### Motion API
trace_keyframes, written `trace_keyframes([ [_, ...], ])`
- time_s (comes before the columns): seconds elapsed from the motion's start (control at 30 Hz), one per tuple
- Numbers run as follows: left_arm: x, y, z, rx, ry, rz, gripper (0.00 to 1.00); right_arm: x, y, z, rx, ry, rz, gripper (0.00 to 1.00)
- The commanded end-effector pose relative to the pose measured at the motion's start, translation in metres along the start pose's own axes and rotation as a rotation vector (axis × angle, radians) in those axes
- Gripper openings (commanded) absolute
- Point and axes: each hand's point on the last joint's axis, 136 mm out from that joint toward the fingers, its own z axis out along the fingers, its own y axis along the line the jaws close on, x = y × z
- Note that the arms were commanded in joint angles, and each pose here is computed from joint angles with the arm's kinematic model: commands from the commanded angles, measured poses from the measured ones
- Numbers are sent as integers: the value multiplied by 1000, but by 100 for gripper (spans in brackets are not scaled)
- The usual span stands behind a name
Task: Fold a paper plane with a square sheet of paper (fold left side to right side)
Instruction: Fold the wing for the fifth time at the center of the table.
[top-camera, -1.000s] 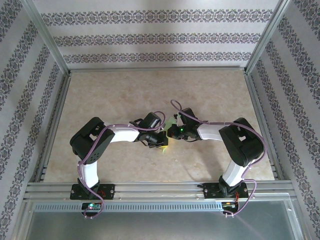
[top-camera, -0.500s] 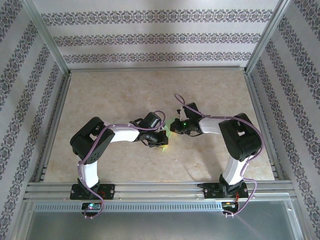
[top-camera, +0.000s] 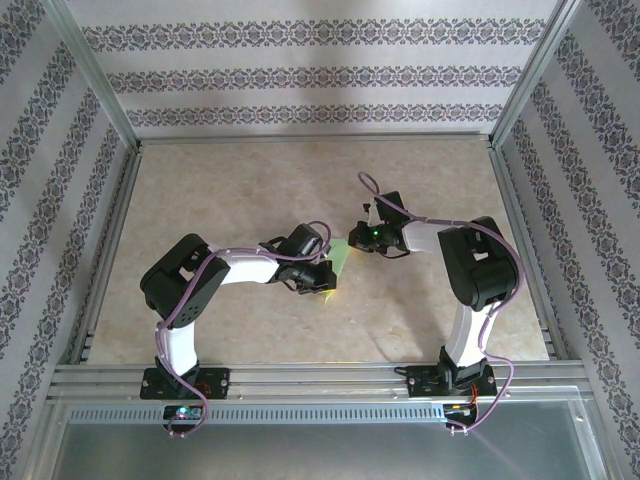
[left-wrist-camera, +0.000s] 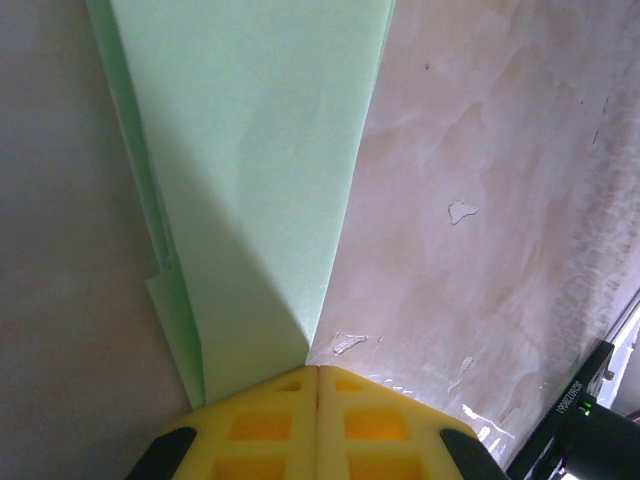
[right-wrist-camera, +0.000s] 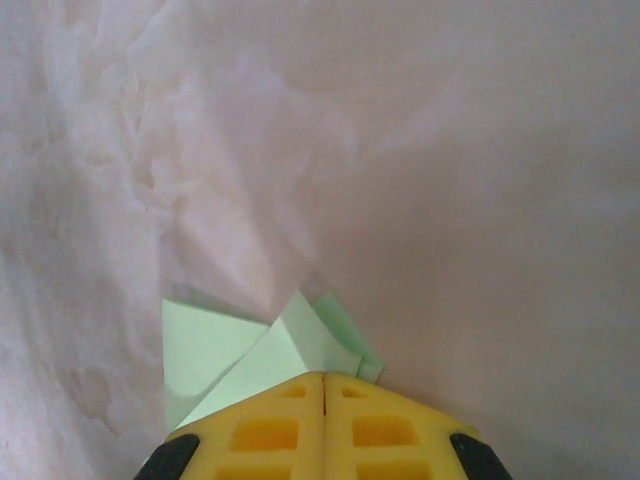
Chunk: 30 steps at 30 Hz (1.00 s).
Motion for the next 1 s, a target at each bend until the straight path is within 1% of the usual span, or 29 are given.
trace_keyframes([
  [0.0,40,57,10,-184,118,-92,0,-18,-12,0,50,-39,-19,0],
  [0.37,40,56,10,-180,114,-92,0,-38,-23,1,74,-51,-5,0],
  [0.47,39,55,10,-177,111,-90,0,-45,-15,-10,62,-71,-12,0],
  [0.57,39,55,10,-174,111,-89,0,-47,1,-31,35,-101,-34,0],
  [0.67,39,54,10,-172,109,-88,0,-34,16,-48,-5,-103,-28,0],
  [0.73,38,54,10,-172,108,-87,0,-17,24,-53,-38,-83,-3,0],
  [0.87,39,54,10,-170,108,-86,0,21,41,-49,-97,-19,38,0],
  [0.97,39,54,9,-170,106,-85,0,46,53,-39,-123,33,65,0],
])
